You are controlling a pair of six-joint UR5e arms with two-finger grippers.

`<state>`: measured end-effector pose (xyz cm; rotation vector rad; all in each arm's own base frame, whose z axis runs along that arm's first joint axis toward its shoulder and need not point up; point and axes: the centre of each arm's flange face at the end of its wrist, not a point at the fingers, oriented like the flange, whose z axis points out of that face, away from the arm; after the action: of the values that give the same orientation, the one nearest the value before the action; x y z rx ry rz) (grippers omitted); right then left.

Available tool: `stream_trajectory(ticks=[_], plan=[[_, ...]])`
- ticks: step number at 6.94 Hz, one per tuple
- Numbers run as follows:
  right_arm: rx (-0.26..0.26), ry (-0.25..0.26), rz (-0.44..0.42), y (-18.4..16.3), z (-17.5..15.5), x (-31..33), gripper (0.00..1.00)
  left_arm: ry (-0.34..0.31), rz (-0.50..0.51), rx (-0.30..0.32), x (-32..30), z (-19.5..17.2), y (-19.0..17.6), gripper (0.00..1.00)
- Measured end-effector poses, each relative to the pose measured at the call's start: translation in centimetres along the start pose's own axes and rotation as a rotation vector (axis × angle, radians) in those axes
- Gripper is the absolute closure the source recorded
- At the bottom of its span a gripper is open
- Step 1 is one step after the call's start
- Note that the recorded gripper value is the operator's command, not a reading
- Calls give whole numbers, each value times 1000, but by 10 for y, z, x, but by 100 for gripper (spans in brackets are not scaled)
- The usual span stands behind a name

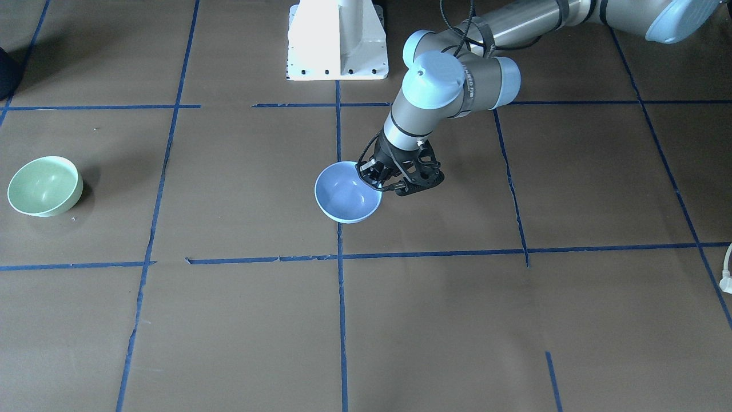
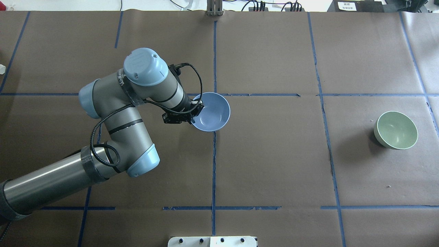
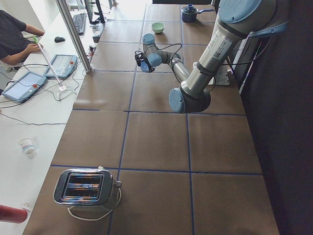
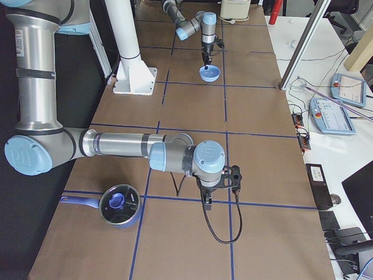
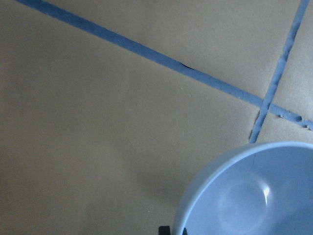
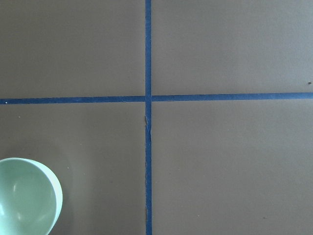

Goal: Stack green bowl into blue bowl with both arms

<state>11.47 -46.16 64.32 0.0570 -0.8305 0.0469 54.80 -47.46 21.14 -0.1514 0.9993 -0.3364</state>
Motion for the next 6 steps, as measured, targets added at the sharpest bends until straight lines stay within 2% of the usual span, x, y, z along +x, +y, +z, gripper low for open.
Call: stream_trajectory(ticks=[1,4,6], plan=[[1,-1,2,-1,0,0,0,-4,5,0,2,5,5,1],[3,-28,3,-1,0,-3,0,15,25,-2,3,4,8,0],[11,-38,11,-1,0,-6,0,24,-5,-18,-1,-24,-17,0]])
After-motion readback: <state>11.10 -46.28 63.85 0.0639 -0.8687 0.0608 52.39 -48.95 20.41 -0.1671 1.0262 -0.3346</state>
